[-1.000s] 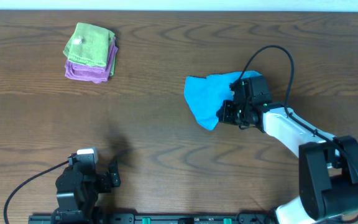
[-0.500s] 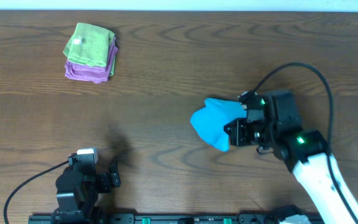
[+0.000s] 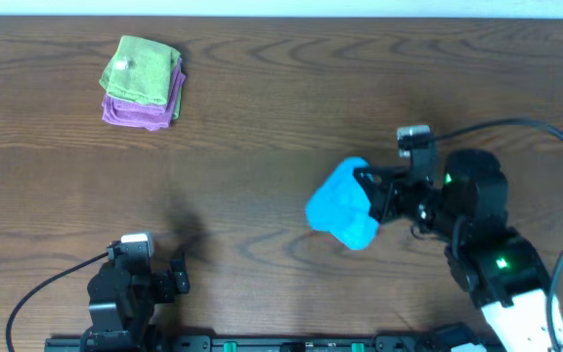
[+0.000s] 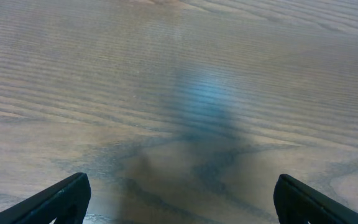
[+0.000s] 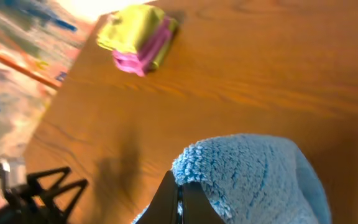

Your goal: Fold the cloth

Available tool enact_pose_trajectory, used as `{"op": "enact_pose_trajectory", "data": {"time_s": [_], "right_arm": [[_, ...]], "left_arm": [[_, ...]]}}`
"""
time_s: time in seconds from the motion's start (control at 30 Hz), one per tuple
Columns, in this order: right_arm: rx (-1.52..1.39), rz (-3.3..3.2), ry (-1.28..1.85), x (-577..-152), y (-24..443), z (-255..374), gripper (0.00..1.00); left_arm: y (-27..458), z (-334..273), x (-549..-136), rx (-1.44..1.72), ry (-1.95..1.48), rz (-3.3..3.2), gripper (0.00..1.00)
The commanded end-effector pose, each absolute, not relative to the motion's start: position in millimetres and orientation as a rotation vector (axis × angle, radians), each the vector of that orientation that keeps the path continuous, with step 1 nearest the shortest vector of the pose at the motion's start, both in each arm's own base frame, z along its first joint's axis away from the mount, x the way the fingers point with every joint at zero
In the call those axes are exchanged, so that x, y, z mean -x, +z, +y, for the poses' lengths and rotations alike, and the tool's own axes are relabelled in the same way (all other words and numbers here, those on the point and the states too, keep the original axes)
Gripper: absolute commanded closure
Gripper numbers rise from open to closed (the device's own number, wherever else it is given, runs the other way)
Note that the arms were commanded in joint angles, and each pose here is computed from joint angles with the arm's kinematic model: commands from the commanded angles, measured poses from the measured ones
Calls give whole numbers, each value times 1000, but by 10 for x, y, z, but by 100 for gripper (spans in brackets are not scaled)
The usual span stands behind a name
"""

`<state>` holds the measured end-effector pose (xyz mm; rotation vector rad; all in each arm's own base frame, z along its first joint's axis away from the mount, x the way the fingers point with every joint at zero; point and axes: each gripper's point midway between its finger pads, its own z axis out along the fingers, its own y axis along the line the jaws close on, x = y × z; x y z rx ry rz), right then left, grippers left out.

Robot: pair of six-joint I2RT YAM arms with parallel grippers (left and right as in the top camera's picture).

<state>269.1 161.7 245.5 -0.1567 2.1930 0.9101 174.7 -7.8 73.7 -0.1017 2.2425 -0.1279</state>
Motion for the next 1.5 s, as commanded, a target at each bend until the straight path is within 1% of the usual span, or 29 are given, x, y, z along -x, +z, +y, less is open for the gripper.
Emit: {"op": "enact_pose_trajectory", "data": {"time_s": [0.0,0.17,0.3,0.37,0.47,0.53,0.57,0.6,0.67,0.7,0.73,0.77,0.83,0.87,0.97,1.03,1.2,1.27,1.37,1.47], "right_arm": [[226,2173,1110,-2610,2559,1878,99],[323,2100,1282,-2508,2758,2235,99],[451,2055,1367,-2316,2868,2557,99],[494,2072,1385,-2248,2813,2673,99],[544,2103,1353,-2279,2649,2726,99],[531,2148,1275,-2407,2466,2686,99],[497,2190,1185,-2537,2313,2600,99],[442,2233,1078,-2683,2167,2469,99],[226,2321,739,-3079,1851,1960,99],[-23,2331,365,-3397,1694,1266,87],[-147,2302,194,-3503,1695,889,74],[-249,2262,68,-3571,1740,560,69],[-336,2222,15,-3612,1817,271,22],[-354,2222,33,-3603,1840,211,20],[-333,2255,138,-3529,1850,284,20],[-277,2302,253,-3428,1828,470,21],[22,2496,662,-2905,1670,1178,27],[105,2577,708,-2692,1565,1303,28],[310,2688,722,-2413,1359,1524,29],[438,2741,709,-2319,1188,1698,29]], "left_arm": [[598,-72,-1650,80,-106,2306,5],[598,-72,-1650,80,-106,2306,5],[598,-72,-1650,80,-106,2306,5],[598,-72,-1650,80,-106,2306,5],[598,-72,-1650,80,-106,2306,5],[598,-72,-1650,80,-106,2306,5],[598,-72,-1650,80,-106,2306,5],[598,-72,-1650,80,-106,2306,5],[598,-72,-1650,80,-106,2306,5],[598,-72,-1650,80,-106,2306,5],[598,-72,-1650,80,-106,2306,5],[598,-72,-1650,80,-106,2306,5],[598,-72,-1650,80,-106,2306,5],[598,-72,-1650,80,-106,2306,5],[598,-72,-1650,80,-106,2306,5],[598,-72,-1650,80,-106,2306,5],[598,-72,-1650,80,-106,2306,5],[598,-72,-1650,80,-106,2306,5],[598,-72,-1650,80,-106,2306,5],[598,-72,-1650,80,-106,2306,5]]}}
